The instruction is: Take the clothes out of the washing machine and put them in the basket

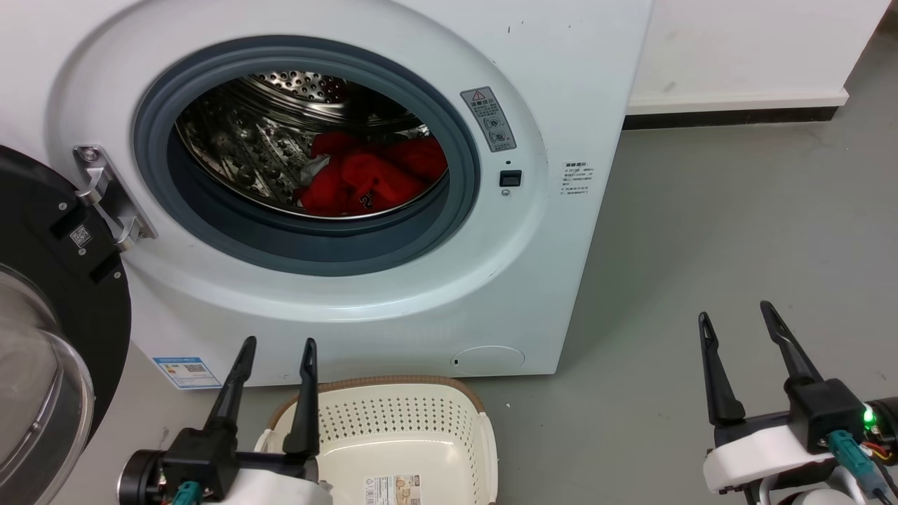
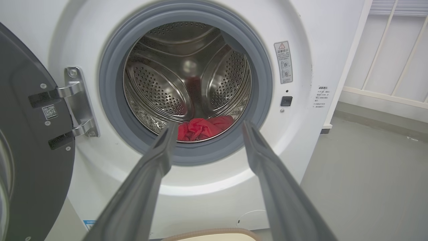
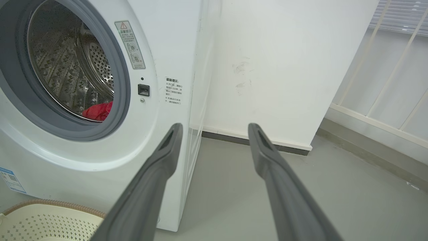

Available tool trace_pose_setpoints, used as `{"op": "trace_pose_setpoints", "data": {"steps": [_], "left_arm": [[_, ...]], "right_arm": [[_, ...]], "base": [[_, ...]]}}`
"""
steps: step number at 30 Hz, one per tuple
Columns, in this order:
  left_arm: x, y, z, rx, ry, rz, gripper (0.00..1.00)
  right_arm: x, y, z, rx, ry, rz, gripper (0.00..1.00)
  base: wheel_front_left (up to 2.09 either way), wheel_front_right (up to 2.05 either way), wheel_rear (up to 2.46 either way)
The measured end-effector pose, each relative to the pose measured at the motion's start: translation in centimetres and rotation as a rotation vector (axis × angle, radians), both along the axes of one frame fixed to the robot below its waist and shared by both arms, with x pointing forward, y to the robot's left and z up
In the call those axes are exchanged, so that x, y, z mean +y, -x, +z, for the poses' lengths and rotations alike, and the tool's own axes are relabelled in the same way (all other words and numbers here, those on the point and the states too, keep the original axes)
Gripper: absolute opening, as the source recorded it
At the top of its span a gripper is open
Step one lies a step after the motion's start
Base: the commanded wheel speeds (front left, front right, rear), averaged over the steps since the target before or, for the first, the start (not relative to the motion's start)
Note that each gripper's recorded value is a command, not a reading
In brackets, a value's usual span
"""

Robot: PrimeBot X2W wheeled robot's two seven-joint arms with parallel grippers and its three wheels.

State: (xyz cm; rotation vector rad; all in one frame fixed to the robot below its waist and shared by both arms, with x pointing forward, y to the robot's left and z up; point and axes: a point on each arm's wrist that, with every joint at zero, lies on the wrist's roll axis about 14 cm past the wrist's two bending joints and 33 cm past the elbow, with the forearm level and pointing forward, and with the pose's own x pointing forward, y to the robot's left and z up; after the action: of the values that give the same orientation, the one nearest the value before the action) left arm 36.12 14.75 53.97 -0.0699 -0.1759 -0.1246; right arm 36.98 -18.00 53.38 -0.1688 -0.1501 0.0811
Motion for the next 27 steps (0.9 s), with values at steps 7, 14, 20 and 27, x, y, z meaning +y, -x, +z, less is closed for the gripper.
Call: {"op": "trace_pose_setpoints", "data": {"steps": [7,14,20,27], "left_arm": [[0.5,0.1,0.3,-0.018,-0.006,-0.001,1.0],[0.3,0.2,-0.8,0.01,-0.026,-0.017,1.0],[0.2,0.2,-1.3,0.026,-0.032,-0.021,1.0],[0.4,0.2,-1.6,0.036,-0.016,-0.014,1.0]], "right_arm": [[-0.7,0.1,-1.1,0.027,-0.104,-0.02,1.0],[-1.1,0.1,-2.0,0.05,-0.135,-0.034,1.0],[-1.1,0.0,-2.2,0.057,-0.14,-0.035,1.0],[-1.5,0.1,-2.5,0.067,-0.151,-0.047,1.0]], "base": [[0.0,0.0,0.0],[0.0,0.0,0.0],[0.0,0.0,0.0],[0.0,0.0,0.0]]}}
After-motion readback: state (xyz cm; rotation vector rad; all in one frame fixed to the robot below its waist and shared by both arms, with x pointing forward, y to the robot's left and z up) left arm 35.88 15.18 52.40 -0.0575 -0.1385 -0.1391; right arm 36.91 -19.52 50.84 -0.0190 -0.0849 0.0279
